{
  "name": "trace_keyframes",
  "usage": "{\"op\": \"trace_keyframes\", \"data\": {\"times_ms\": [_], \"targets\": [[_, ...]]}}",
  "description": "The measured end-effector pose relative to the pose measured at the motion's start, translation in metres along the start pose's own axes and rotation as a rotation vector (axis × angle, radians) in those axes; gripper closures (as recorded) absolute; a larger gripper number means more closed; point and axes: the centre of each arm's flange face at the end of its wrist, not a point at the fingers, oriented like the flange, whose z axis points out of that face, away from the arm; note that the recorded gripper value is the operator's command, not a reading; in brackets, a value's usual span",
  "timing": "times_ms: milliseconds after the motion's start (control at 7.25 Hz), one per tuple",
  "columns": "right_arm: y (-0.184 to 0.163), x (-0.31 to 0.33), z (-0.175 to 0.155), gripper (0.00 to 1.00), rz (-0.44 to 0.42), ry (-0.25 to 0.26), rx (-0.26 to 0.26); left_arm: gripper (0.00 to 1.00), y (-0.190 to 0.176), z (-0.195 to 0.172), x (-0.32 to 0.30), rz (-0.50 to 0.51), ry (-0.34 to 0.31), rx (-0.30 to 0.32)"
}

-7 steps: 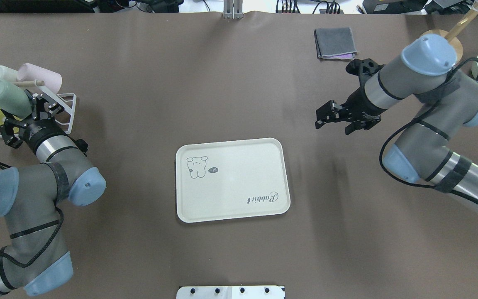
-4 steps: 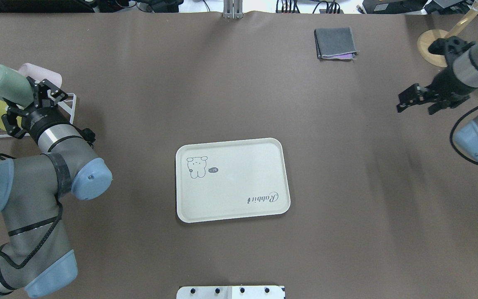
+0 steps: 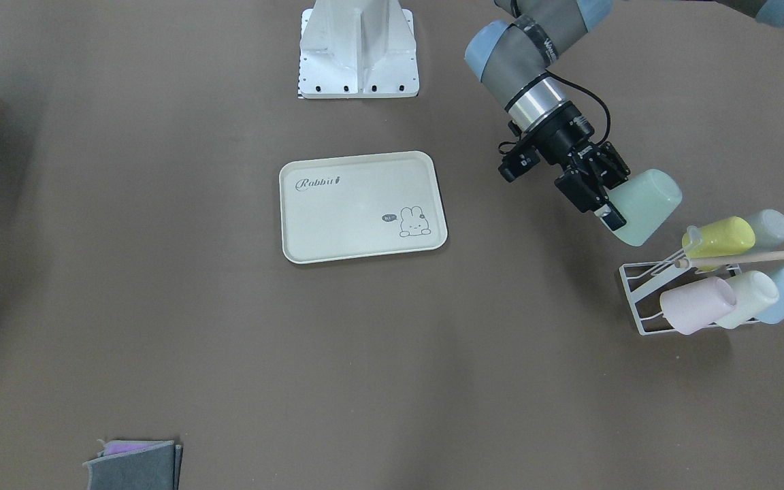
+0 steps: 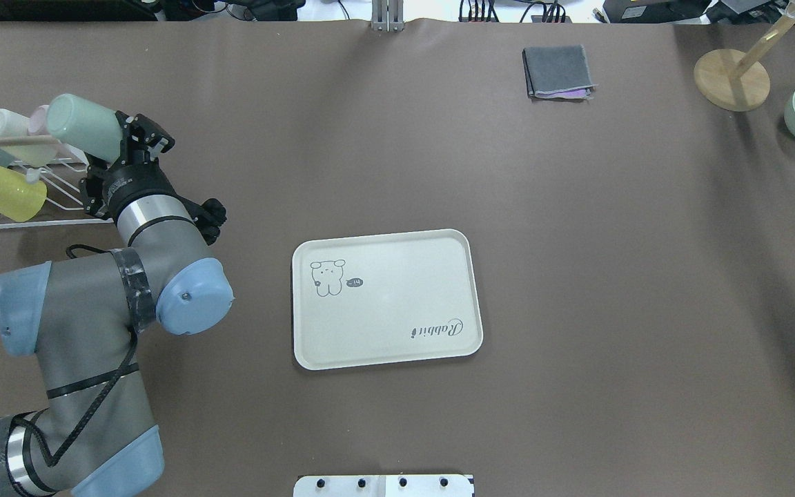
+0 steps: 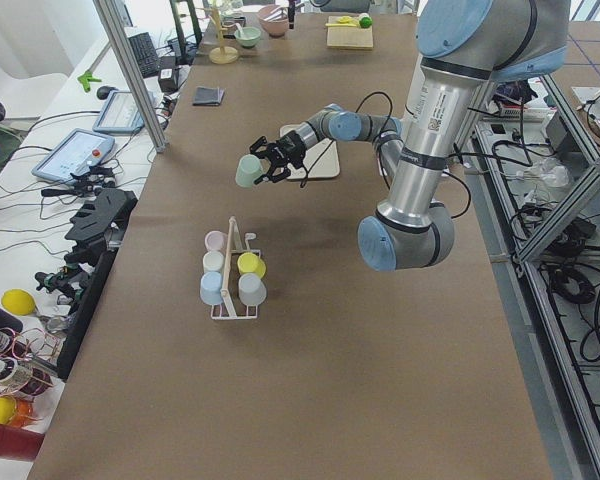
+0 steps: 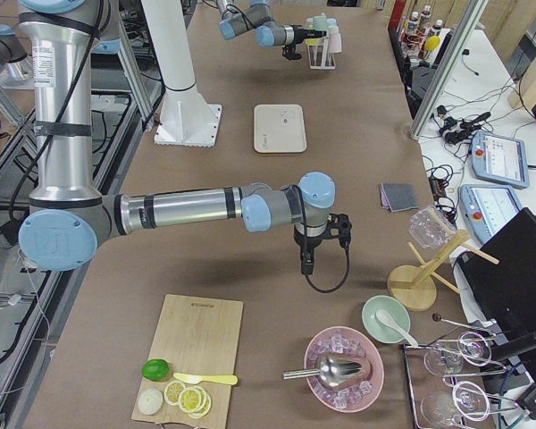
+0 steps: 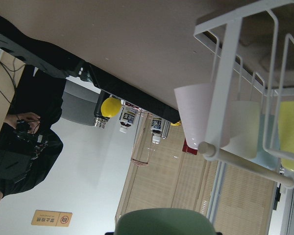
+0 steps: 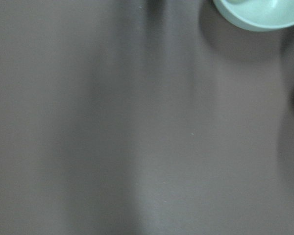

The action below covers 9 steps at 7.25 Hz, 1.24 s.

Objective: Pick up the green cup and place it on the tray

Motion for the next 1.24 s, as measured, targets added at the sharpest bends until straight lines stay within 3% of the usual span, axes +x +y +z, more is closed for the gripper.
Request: {"op": "trace_keyframes", "data": {"times_ms": [276, 690, 1241], "targets": [[0.026, 0.072, -0.008, 0.00, -0.041, 0.020, -0.012, 0.57, 0.007, -0.019, -0.019, -0.188, -0.069, 0.118], [0.043, 0.129, -0.031, 0.00, -0.049, 0.026, 0.027, 0.56, -0.009, -0.026, -0.019, -0.445, -0.084, 0.393], [0.049, 0.142, -0.041, 0.00, -0.041, 0.052, 0.047, 0.58, -0.020, -0.055, -0.028, -0.773, -0.109, 0.888]]}}
